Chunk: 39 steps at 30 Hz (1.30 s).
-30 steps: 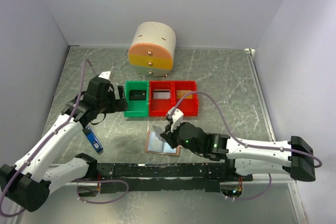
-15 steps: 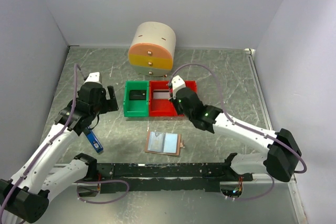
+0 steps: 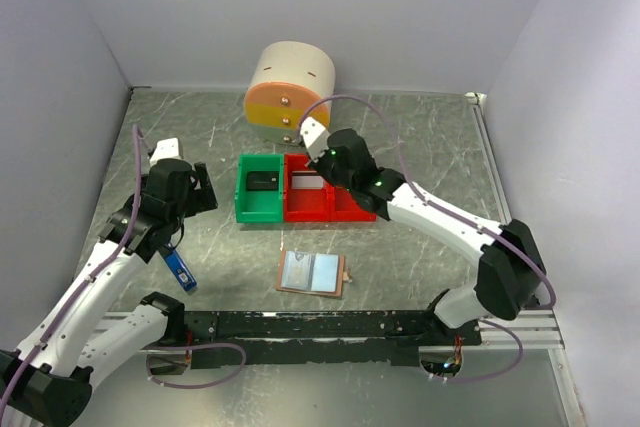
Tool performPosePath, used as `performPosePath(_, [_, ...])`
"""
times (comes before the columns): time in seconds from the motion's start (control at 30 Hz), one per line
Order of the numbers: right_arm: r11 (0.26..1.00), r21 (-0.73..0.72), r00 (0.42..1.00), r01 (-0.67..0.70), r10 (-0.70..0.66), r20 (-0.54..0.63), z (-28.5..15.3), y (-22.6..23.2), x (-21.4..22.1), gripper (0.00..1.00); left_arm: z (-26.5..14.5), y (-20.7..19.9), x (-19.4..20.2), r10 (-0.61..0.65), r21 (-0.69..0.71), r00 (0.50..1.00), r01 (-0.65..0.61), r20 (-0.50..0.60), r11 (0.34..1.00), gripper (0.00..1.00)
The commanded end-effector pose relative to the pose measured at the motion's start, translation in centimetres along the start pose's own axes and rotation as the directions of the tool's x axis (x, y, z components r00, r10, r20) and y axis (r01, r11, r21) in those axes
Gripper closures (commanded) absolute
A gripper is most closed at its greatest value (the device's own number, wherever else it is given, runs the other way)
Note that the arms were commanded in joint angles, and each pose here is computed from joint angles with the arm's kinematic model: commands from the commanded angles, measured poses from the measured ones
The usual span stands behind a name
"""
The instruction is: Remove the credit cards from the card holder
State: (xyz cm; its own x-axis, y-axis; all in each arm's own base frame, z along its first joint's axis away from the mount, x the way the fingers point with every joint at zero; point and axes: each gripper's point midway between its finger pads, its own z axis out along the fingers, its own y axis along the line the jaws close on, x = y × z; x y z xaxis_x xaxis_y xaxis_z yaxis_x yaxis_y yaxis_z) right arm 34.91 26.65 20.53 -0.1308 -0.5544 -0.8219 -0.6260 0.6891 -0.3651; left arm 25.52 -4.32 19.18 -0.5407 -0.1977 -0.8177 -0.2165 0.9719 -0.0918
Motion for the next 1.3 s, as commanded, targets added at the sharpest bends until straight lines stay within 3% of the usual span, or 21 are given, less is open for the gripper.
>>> performPosePath(0.0, [0.974,-0.036,0.975,0.223,-0.223,0.018,1.1,2.4,-1.6,1.00,-0.4,0.9,-0.9,-0.019,-0.038,0.999,0.020,0.032,0.999,0.00])
performPosePath(0.13, [0.868,0.019,0.868,0.497,-0.496,-0.032,1.7,5.0,-1.1,1.00,-0.5,1.3,-1.1,-0.030,-0.046,0.999,0.032,0.044,0.998,0.00])
performPosePath(0.4, [0.821,-0.016,0.820,0.570,-0.570,-0.051,4.0,6.5,-0.2,1.00,-1.4,2.2,-1.9,-0.070,-0.064,0.993,0.076,0.092,0.995,0.00])
performPosePath(0.57, [0.725,-0.071,0.723,0.686,-0.689,-0.044,4.2,6.7,1.1,1.00,-1.9,2.7,-2.2,-0.089,-0.070,0.989,0.098,0.120,0.993,0.00])
performPosePath(0.83, [0.700,-0.096,0.690,0.707,-0.713,-0.123,6.2,6.7,3.0,1.00,-1.9,2.6,-2.2,-0.088,-0.064,0.989,0.096,0.115,0.993,0.00])
performPosePath(1.27, [0.765,-0.136,0.747,0.630,-0.644,-0.164,9.2,5.2,5.0,1.00,-1.3,2.6,-2.0,-0.081,-0.061,0.992,0.088,0.096,0.994,0.00])
